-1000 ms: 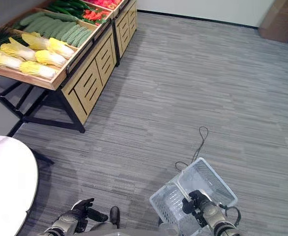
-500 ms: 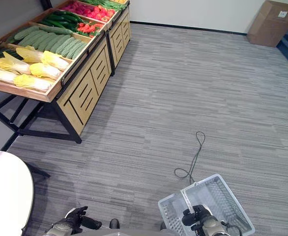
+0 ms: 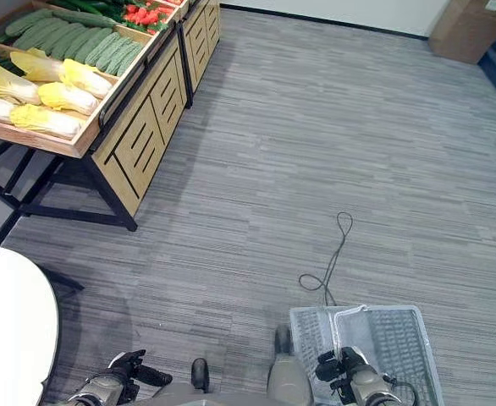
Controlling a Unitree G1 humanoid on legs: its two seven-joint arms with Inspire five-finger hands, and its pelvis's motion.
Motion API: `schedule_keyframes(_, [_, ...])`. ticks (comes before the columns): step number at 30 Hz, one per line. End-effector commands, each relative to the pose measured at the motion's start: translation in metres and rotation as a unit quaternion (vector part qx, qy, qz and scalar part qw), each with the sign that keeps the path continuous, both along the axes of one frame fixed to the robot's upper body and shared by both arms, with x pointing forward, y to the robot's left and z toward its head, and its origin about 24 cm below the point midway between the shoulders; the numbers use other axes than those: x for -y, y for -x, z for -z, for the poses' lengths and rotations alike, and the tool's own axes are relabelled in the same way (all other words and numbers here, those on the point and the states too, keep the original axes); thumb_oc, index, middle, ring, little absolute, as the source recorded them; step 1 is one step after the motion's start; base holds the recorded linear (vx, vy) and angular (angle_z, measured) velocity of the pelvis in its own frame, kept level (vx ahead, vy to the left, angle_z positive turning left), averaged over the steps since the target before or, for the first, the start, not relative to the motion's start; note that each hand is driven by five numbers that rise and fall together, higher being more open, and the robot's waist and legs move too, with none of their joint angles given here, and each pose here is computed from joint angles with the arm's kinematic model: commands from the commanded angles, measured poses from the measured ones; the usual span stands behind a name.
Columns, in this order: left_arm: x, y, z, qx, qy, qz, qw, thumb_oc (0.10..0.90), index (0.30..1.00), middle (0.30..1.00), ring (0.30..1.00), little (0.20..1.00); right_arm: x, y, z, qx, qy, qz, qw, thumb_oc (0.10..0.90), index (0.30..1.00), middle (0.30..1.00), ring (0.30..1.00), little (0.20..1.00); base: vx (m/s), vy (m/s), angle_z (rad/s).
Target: Get the vegetables into the basket
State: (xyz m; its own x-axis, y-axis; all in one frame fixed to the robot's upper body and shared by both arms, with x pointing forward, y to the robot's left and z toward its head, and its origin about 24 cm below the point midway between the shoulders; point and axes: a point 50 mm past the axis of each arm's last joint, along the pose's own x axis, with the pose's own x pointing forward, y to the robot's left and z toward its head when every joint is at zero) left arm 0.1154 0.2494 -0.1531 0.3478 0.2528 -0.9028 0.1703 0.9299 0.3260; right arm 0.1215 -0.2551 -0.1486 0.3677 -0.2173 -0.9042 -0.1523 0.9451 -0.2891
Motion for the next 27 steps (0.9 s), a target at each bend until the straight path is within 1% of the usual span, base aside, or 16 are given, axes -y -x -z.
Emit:
schedule_keyframes(1, [-0.004,0.001,-0.001,-0.009,-0.016,0.031,0.999,0.900,1.000,1.000,1.000,1.000,0.002,-0.008,-0.004,0.017,-0.014,-0.005,1.000,0.400,0.300,0.300,0.300,0.300,0.25,-0.102,0.41])
schedule_keyframes(3, [-0.005,0.000,-0.001,-0.010,-0.018,0.040,0.999,0.900,1.000,1.000,1.000,1.000,0.006,-0.006,-0.005,0.012,-0.009,-0.018,1.000,0.400,0.300,0.300,0.300,0.300,0.31,-0.206,0.46])
schedule_keyframes(6, [0.004,-0.012,-0.003,0.004,-0.007,0.063,0.998,0.900,1.000,1.000,1.000,1.000,0.013,-0.004,-0.006,0.010,-0.002,-0.016,1.000,0.400,0.300,0.300,0.300,0.300,0.24,-0.180,0.32])
schedule_keyframes(7, [0.004,-0.012,-0.003,0.004,-0.007,0.063,0.998,0.900,1.000,1.000,1.000,1.000,0.013,-0.004,-0.006,0.010,-0.002,-0.016,1.000,0.400,0.300,0.300,0.300,0.300,0.18,-0.180,0.34])
schedule_keyframes(8, [0.009,-0.022,-0.005,0.013,-0.004,0.093,0.996,0.900,1.000,1.000,1.000,1.000,0.020,-0.006,-0.010,0.013,0.011,-0.023,1.000,0.400,0.300,0.300,0.300,0.300,0.16,-0.173,0.33])
schedule_keyframes(9, [0.010,-0.024,-0.006,0.014,-0.006,0.100,0.995,0.900,1.000,1.000,1.000,1.000,0.024,-0.007,-0.011,0.013,0.021,-0.028,0.999,0.400,0.300,0.300,0.300,0.300,0.21,-0.226,0.55])
schedule_keyframes(13, [0.009,-0.024,-0.006,0.016,-0.005,0.086,0.996,0.900,1.000,1.000,1.000,1.000,0.025,-0.012,-0.014,0.019,0.034,-0.050,0.998,0.400,0.300,0.300,0.300,0.300,0.15,-0.193,0.37])
schedule_keyframes(17, [0.009,-0.014,-0.002,0.006,0.003,0.059,0.998,0.900,1.000,1.000,1.000,1.000,0.026,-0.007,-0.013,0.019,0.026,-0.026,0.999,0.400,0.300,0.300,0.300,0.300,0.19,-0.221,-0.01])
schedule_keyframes(19, [0.012,-0.007,0.001,0.000,0.010,0.047,0.999,0.900,1.000,1.000,1.000,1.000,0.030,0.001,-0.011,0.007,0.028,-0.014,1.000,0.400,0.300,0.300,0.300,0.300,0.30,-0.137,0.03])
schedule_keyframes(27, [0.011,0.003,0.003,-0.009,0.006,0.037,0.999,0.900,1.000,1.000,1.000,1.000,0.029,0.000,-0.011,0.008,0.038,-0.027,0.999,0.400,0.300,0.300,0.300,0.300,0.31,0.041,-0.31])
